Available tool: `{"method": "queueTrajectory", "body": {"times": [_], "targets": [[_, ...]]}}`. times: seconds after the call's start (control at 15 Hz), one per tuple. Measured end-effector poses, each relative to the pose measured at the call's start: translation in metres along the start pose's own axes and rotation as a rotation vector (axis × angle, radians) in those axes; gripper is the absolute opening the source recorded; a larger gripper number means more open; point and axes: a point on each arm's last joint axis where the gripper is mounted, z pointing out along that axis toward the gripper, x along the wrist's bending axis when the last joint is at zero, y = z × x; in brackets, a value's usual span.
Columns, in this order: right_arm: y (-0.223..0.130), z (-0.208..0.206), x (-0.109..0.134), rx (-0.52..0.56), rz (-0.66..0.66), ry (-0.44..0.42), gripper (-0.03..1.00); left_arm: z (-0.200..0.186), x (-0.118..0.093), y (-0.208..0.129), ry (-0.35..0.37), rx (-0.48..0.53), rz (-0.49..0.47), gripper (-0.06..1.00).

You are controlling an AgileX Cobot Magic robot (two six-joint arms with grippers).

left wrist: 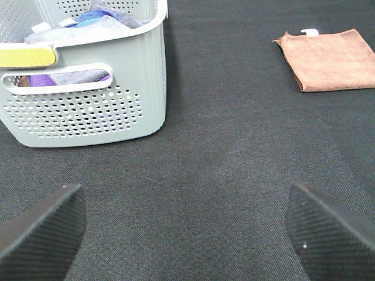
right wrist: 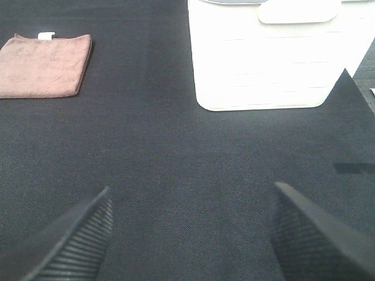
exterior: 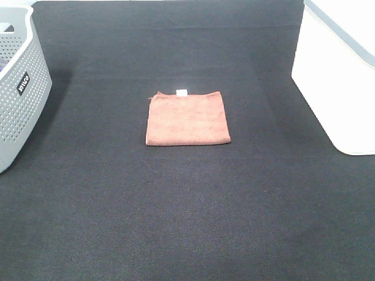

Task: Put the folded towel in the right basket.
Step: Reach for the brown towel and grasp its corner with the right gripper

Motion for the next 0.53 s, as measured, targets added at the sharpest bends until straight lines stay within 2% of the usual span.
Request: {"method": "queueTrajectory", "body": {"times": [0.53], "targets": [[0.0094, 0.0025, -0.0005, -0.005, 0.002, -0.001, 0.70, 0.0000, 0.0000, 0.0000, 0.000, 0.000, 0.000, 0.88]]}}
